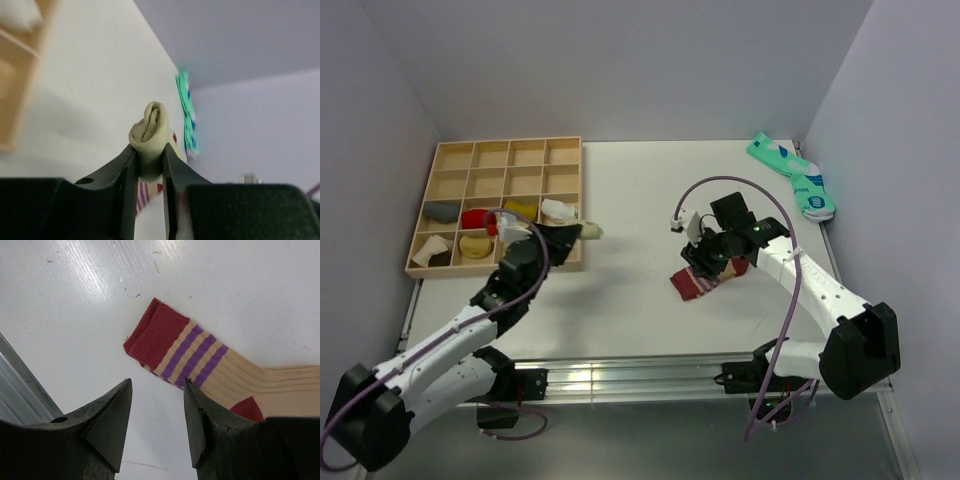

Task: Roll the socks
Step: Pick up the sock at the center of the board, then place the sock in the storage box.

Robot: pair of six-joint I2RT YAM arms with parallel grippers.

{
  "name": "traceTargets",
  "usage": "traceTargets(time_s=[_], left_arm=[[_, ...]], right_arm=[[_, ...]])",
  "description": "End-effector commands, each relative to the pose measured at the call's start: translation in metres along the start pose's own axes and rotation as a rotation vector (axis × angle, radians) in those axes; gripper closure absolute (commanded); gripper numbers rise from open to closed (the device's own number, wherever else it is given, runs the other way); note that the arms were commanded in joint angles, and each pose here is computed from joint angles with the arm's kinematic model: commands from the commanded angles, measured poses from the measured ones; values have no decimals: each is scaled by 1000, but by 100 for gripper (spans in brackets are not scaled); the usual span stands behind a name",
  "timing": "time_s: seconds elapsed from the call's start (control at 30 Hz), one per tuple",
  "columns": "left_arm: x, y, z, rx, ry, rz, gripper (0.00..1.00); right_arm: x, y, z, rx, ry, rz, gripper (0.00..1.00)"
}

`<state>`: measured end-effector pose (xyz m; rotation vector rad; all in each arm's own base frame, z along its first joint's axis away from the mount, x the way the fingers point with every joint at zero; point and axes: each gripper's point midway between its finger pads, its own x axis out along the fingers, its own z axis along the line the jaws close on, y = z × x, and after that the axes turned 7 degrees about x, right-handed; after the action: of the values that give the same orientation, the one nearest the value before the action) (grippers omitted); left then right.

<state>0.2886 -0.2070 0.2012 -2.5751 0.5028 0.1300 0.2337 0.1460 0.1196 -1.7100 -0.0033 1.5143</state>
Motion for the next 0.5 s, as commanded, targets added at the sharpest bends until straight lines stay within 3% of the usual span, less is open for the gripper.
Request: traceTargets(time_s=[0.0,0.17,0.27,0.47], left_arm=[[-10,-52,28,120,-125,-54,100],[-15,-124,65,113,-242,-198,100],[-17,-143,99,102,-315,-233,100],[-12,-145,143,37,-384,-190,100]], right_arm=[[-7,-21,-12,-19,17,-51,47],[0,-23,-17,-9,-8,-47,47],[4,-22,-20,-5,-9,-45,47],[8,-16,-22,-12,-14,-32,48]])
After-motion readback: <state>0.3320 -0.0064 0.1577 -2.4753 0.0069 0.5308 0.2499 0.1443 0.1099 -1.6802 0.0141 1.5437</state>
